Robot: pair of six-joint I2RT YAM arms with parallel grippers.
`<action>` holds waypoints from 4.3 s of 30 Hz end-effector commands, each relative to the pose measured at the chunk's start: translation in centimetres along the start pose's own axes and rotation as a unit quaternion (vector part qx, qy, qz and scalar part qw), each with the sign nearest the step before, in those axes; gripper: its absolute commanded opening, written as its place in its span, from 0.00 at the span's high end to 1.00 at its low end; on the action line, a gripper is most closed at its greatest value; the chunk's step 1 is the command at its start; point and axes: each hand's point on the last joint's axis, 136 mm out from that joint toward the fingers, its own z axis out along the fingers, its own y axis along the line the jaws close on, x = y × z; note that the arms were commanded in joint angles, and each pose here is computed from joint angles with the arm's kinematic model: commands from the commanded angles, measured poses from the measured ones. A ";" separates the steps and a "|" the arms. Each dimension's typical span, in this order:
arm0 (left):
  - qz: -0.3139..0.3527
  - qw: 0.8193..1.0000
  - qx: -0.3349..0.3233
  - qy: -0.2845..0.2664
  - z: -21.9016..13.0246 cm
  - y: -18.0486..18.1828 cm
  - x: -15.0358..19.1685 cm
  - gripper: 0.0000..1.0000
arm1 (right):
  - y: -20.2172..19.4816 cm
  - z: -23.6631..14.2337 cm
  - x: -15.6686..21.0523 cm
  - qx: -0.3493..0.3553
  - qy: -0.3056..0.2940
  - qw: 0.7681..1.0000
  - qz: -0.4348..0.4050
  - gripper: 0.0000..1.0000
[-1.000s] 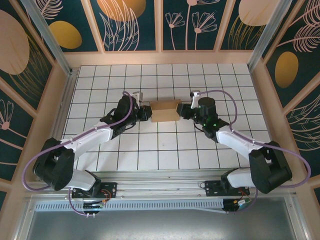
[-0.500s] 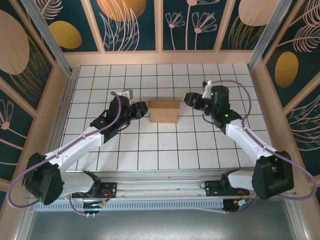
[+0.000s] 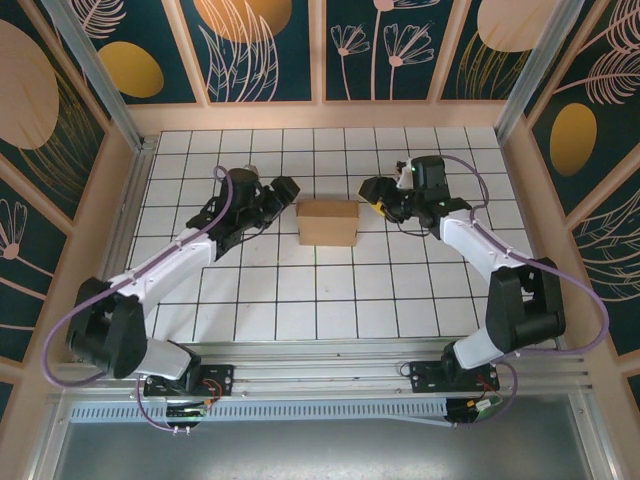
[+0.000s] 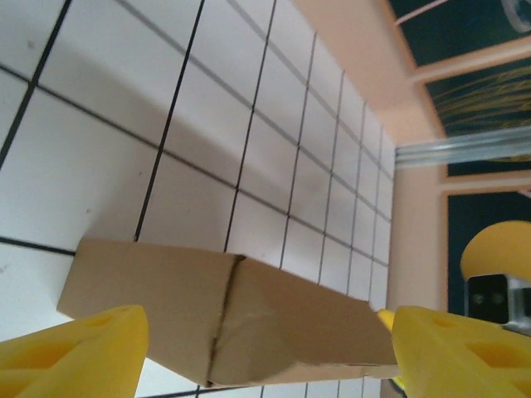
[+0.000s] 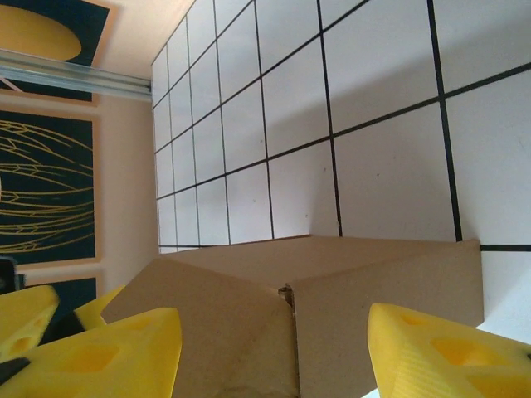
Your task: Fold the paper box
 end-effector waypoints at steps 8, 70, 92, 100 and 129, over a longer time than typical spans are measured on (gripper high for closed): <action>0.012 0.997 -0.022 0.077 3.1 2.5 2.8 0.46 | -2.0 1.7 2.8 0.011 0.033 0.999 0.028 0.54; 0.104 0.979 -0.132 0.119 4.1 9.7 7.0 0.81 | 1.0 0.0 1.9 0.061 -0.018 0.996 -0.067 0.63; 0.176 0.976 -0.130 -0.008 0.4 2.1 -0.2 0.46 | 3.3 -2.2 0.9 0.032 -0.056 0.998 -0.030 0.54; 0.157 0.982 -0.101 0.035 2.5 2.7 1.7 0.46 | 0.5 -0.7 1.3 0.064 -0.034 0.997 -0.016 0.52; 0.130 0.981 -0.127 0.074 2.5 7.9 4.8 0.71 | -3.5 0.4 2.6 0.099 -0.045 0.993 -0.043 0.71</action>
